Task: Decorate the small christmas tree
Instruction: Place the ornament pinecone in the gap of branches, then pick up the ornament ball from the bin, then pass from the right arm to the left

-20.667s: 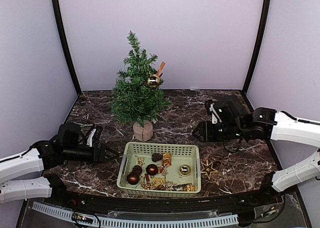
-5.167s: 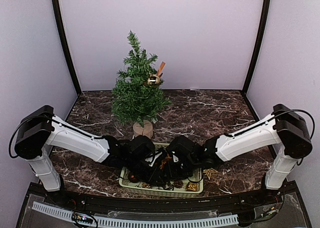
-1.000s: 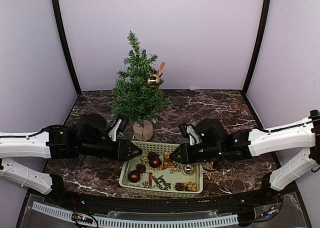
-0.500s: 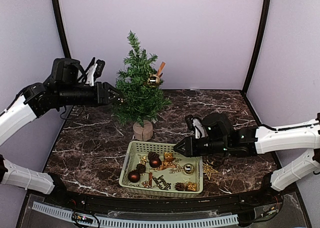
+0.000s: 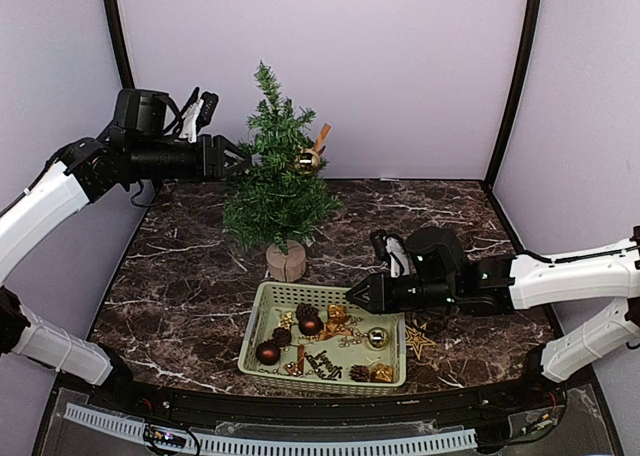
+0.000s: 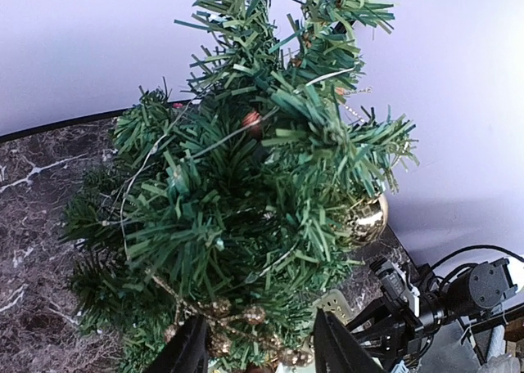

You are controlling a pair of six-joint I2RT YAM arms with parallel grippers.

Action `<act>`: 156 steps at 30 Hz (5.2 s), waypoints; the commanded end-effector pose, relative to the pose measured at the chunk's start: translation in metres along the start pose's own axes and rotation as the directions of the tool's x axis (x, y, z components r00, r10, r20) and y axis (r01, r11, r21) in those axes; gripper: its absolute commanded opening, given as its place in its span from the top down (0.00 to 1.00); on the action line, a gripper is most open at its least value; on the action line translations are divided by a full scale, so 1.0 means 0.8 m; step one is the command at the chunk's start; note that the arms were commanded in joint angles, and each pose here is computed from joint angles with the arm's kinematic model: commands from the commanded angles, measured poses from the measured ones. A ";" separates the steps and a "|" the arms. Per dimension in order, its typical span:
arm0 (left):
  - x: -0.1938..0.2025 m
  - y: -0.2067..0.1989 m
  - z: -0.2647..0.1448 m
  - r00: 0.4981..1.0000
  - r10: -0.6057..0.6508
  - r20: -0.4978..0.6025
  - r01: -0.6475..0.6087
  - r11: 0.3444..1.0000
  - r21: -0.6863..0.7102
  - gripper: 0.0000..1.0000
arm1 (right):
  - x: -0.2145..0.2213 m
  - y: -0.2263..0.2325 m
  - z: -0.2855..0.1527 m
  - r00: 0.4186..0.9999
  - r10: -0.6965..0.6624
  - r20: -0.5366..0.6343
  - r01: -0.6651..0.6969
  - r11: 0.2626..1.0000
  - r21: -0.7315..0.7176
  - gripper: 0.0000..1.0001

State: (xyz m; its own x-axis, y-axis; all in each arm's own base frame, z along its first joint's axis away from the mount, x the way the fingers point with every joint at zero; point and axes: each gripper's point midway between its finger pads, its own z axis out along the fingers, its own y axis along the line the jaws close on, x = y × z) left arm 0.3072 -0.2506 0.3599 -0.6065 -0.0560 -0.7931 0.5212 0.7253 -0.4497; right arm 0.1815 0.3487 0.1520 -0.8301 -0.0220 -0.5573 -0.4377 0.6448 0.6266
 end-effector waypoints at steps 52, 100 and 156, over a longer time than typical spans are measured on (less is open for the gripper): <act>-0.017 0.006 -0.041 0.997 0.041 0.066 -0.038 0.998 -0.040 0.26 | 0.005 0.004 0.010 0.999 0.049 0.008 -0.048 0.996 -0.074 0.77; 0.363 0.043 0.040 0.893 -0.297 -0.337 0.275 0.955 -0.112 0.32 | 0.053 -0.006 0.118 0.953 -0.271 -0.133 0.301 0.894 0.333 0.28; 0.217 -0.044 -0.011 0.983 -0.107 -0.150 0.153 0.927 0.341 0.32 | -0.032 0.092 -0.025 0.972 -0.230 0.054 0.235 0.963 -0.131 0.50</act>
State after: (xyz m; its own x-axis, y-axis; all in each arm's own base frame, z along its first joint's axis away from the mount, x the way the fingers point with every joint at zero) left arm 0.1881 -0.2598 0.1827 -0.8224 -0.0641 -0.5652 0.4145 0.6131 -0.6726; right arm 0.1731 0.3882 0.2011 -0.6866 -0.1329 -0.7147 -0.6236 0.6130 0.4851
